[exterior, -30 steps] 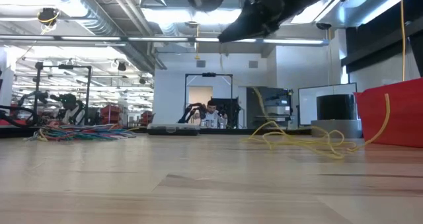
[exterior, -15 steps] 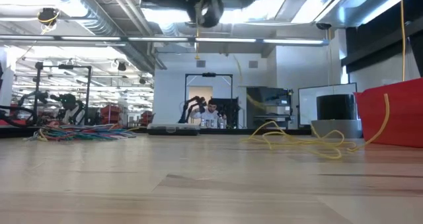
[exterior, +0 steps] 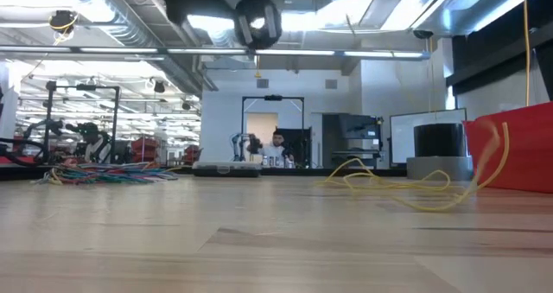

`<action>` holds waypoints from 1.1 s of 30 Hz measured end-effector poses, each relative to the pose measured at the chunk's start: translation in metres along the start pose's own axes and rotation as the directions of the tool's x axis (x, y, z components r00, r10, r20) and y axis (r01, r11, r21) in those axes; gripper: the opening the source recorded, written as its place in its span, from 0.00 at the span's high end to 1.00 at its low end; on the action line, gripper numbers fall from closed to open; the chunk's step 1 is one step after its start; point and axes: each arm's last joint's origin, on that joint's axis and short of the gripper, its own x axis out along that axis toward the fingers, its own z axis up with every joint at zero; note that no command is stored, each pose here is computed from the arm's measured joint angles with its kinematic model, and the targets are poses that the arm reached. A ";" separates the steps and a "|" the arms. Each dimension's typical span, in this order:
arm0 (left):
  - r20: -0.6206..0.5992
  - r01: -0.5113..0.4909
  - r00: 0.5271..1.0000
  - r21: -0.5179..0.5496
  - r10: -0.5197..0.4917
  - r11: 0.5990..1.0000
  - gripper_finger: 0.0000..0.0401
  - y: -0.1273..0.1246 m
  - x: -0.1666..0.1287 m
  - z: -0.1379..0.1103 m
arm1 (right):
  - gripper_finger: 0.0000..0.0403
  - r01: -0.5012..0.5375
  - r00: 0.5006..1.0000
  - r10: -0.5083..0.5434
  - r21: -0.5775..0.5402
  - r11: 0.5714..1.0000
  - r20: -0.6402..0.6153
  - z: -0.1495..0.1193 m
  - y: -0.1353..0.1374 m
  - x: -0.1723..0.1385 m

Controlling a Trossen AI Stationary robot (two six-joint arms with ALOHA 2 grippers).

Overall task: Coil cords
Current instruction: Uncoil the yellow wire from the black spool

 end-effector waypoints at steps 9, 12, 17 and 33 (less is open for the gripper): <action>0.237 0.123 0.965 -0.051 -0.107 0.991 1.00 0.002 -0.026 0.024 | 0.99 0.059 0.995 -0.054 0.062 0.996 -0.082 -0.057 0.009 0.039; 0.292 0.155 0.949 -0.096 -0.121 0.983 1.00 0.005 -0.024 0.029 | 0.99 -0.010 1.000 0.012 0.085 0.996 -0.026 -0.062 0.012 0.059; 0.352 0.217 0.922 -0.120 -0.163 0.969 1.00 0.006 -0.021 0.031 | 0.99 -0.105 0.994 0.103 0.090 0.990 0.023 -0.068 0.019 0.093; 0.087 0.036 0.996 -0.156 -0.022 0.987 1.00 0.012 0.007 0.009 | 0.99 -0.215 0.948 0.244 -0.153 0.964 0.205 0.012 0.050 0.057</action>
